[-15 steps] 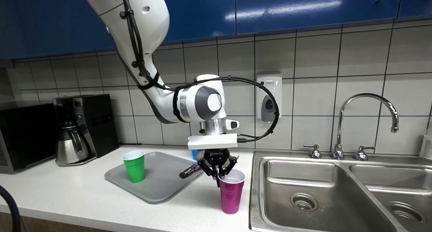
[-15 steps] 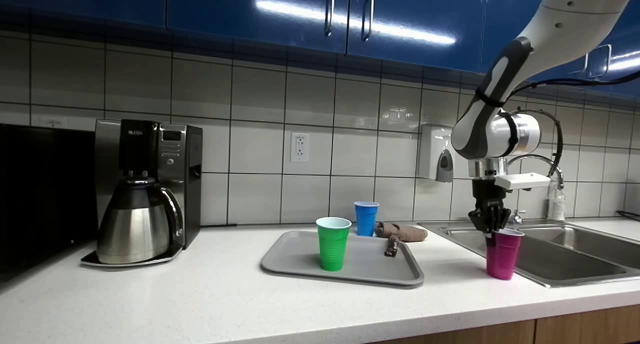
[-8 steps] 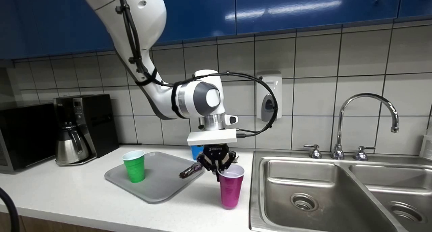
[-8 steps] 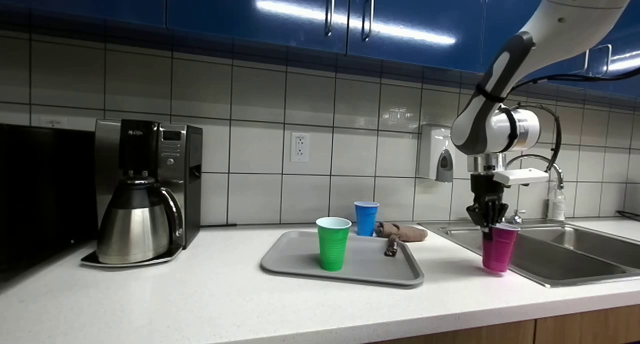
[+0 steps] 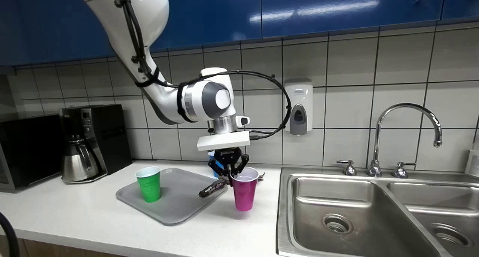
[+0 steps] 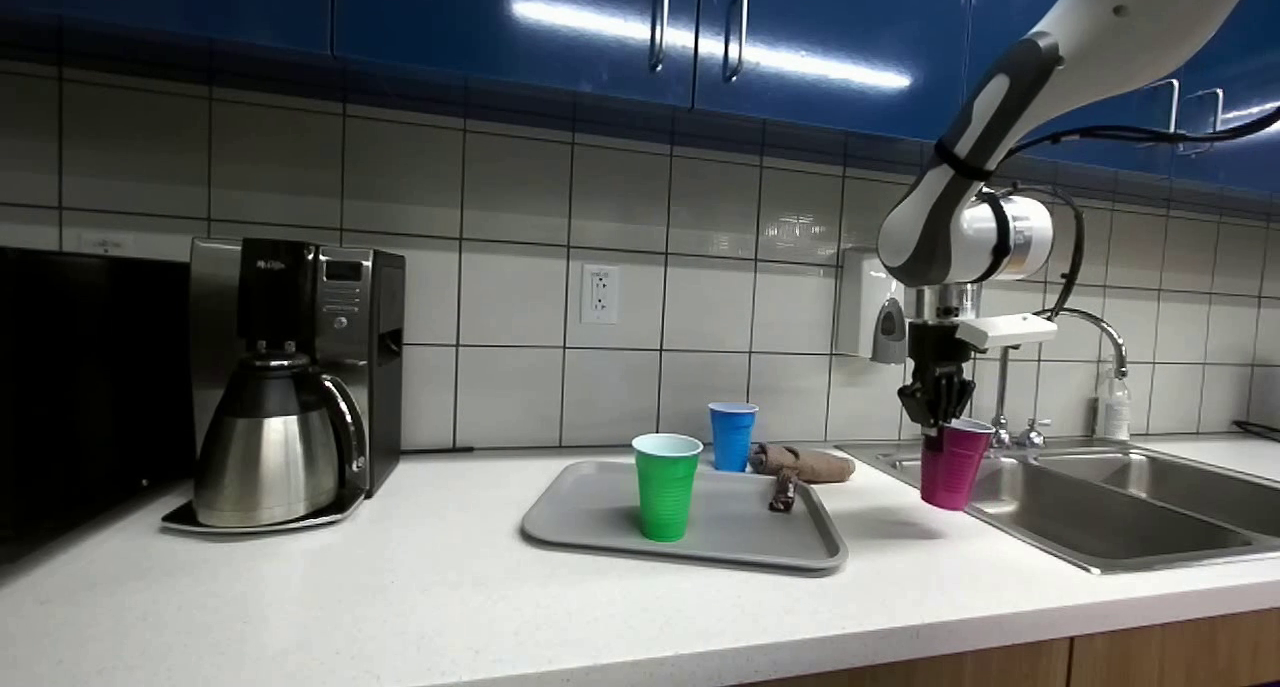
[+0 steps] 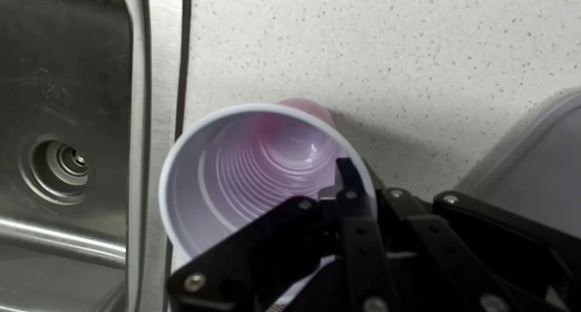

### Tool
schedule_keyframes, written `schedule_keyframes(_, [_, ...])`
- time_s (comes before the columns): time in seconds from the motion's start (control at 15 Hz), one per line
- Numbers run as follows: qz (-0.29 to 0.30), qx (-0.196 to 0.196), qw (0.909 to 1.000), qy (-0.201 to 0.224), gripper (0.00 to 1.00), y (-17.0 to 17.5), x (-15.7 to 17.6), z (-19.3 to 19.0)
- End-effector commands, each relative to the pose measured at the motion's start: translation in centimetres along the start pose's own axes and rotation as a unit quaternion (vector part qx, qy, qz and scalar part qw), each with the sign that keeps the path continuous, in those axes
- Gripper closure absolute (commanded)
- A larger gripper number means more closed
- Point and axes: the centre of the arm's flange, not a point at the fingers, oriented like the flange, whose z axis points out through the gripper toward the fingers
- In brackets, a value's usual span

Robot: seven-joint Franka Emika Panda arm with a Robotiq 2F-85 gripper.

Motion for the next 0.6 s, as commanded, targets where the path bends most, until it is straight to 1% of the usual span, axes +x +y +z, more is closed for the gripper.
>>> schedule_keyframes(0.0, [-0.036, 0.0, 0.999, 0.029, 0.99, -2.3, 0.7, -1.6])
schedule_keyframes(0.53, [-0.093, 0.01, 0.994, 0.056, 0.99, -6.6, 2.3, -2.3])
